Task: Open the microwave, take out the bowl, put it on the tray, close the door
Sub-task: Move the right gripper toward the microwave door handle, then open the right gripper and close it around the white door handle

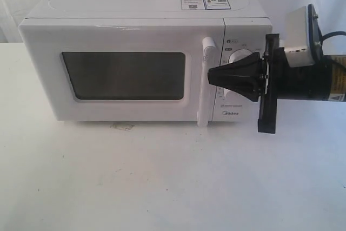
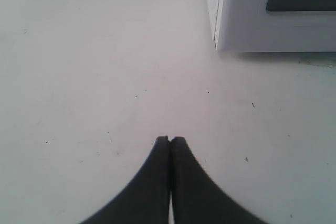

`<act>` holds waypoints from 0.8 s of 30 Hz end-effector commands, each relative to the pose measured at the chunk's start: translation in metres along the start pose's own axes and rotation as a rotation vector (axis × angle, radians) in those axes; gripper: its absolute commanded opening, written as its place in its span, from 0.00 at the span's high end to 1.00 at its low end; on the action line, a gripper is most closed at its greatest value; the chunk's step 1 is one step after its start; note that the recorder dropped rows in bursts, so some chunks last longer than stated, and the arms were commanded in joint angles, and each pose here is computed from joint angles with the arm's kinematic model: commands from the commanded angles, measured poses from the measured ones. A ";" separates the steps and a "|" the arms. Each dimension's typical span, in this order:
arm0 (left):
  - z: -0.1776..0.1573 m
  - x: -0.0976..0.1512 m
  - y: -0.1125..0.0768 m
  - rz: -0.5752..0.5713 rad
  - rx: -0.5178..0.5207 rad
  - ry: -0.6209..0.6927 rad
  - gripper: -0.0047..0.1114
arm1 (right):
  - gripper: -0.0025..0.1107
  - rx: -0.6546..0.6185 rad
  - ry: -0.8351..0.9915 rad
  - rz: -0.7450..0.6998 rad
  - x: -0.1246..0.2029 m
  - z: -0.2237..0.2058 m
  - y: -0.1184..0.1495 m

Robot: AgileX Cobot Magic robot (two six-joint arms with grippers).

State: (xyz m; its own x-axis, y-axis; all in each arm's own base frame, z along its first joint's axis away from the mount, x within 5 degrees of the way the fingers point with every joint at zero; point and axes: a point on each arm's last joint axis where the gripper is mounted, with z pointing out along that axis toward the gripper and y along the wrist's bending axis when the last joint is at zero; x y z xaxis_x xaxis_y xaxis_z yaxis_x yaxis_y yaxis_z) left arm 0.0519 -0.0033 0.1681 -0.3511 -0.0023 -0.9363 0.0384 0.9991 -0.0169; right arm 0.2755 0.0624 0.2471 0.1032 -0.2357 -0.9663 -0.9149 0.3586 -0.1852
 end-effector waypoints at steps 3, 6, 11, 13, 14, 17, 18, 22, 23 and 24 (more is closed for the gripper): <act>0.000 0.002 0.000 0.002 -0.002 0.003 0.96 | 0.98 0.079 -0.065 -0.004 0.007 0.002 -0.014; 0.000 0.002 0.000 0.002 -0.002 0.003 0.96 | 0.98 0.083 -0.064 -0.061 0.007 0.002 -0.014; 0.000 0.002 0.000 0.002 -0.002 0.003 0.96 | 0.91 0.102 -0.053 -0.075 0.008 0.002 -0.016; 0.000 0.002 0.000 0.002 -0.002 0.003 0.96 | 0.82 0.130 -0.034 -0.065 0.009 0.002 -0.018; 0.000 0.002 0.000 0.002 -0.002 0.003 0.96 | 0.76 0.144 -0.028 -0.061 0.010 0.002 -0.020; 0.000 0.002 0.000 0.002 -0.002 0.003 0.96 | 0.56 0.166 -0.013 -0.044 0.012 0.002 -0.022; 0.000 0.002 0.000 0.002 -0.002 0.003 0.96 | 0.50 0.172 -0.006 -0.041 0.012 0.001 -0.022; 0.000 0.002 0.000 0.002 -0.002 0.003 0.96 | 0.44 0.214 0.027 -0.008 0.017 0.001 -0.026; 0.000 0.002 0.000 0.002 -0.002 0.003 0.96 | 0.44 0.220 0.023 0.001 0.018 0.001 -0.027; 0.000 0.002 0.000 0.002 -0.002 0.003 0.96 | 0.44 0.227 0.020 0.014 0.020 0.002 -0.028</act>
State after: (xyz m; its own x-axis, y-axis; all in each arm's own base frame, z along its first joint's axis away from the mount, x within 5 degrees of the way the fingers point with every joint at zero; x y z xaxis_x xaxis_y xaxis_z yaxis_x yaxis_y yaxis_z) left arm 0.0519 -0.0033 0.1681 -0.3511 -0.0023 -0.9363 0.0384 0.9991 -0.0169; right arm 0.2993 0.0518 0.2338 0.1041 -0.2650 -0.9586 -0.8207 0.5216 -0.2333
